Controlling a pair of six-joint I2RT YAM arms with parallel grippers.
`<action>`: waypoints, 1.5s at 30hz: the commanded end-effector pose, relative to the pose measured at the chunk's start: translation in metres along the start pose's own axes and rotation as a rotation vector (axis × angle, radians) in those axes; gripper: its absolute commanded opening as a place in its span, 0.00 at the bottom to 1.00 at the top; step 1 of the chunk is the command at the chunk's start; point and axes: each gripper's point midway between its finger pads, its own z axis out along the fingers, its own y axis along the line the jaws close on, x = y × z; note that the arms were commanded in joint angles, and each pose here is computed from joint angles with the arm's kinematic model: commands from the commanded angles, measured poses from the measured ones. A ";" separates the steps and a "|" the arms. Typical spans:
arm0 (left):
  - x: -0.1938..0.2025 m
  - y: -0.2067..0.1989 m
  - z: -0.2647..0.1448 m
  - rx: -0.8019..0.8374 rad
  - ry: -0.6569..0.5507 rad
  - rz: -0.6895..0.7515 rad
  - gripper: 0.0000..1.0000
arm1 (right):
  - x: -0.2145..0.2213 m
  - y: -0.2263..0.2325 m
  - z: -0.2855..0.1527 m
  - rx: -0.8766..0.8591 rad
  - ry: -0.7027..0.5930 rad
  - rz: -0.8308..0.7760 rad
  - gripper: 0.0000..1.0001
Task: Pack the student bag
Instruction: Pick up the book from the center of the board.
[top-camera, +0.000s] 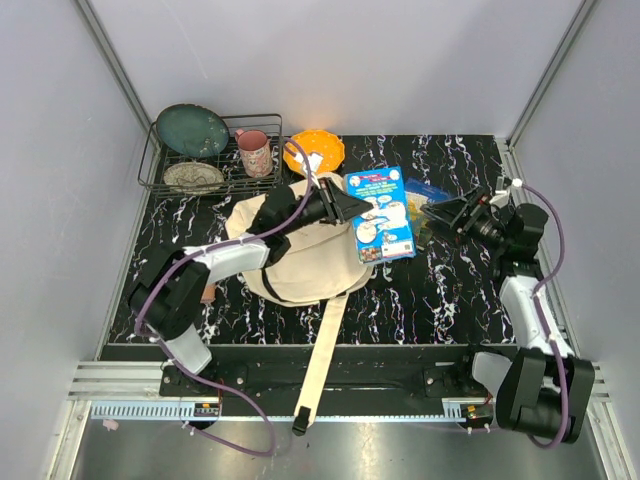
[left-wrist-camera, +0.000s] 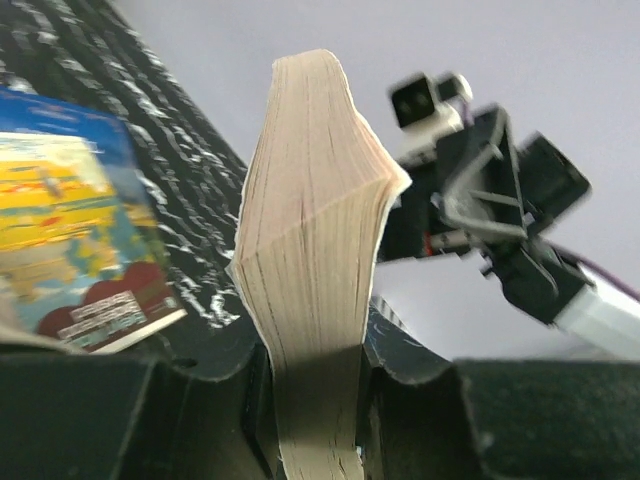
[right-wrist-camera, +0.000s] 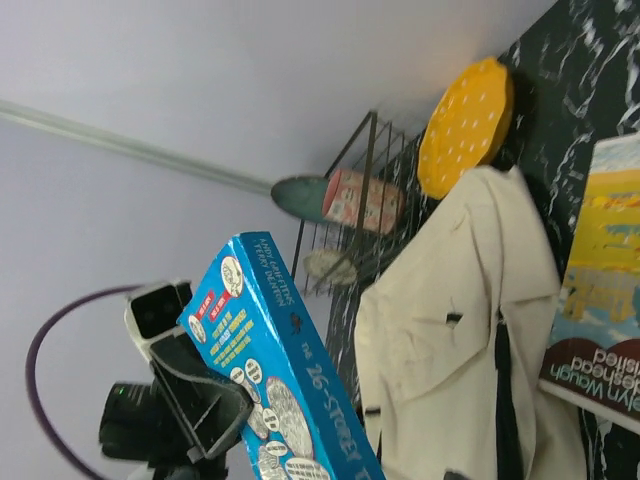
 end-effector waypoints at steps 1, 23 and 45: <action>-0.068 -0.013 -0.026 -0.076 -0.250 0.075 0.00 | 0.009 -0.011 -0.010 0.049 -0.123 -0.013 1.00; -0.084 0.002 -0.054 -0.207 -0.441 -0.159 0.00 | 0.087 -0.006 0.058 -0.118 -0.002 0.063 1.00; -0.046 0.018 -0.048 -0.244 -0.275 -0.143 0.22 | 0.099 0.009 0.097 -0.347 0.006 0.085 0.00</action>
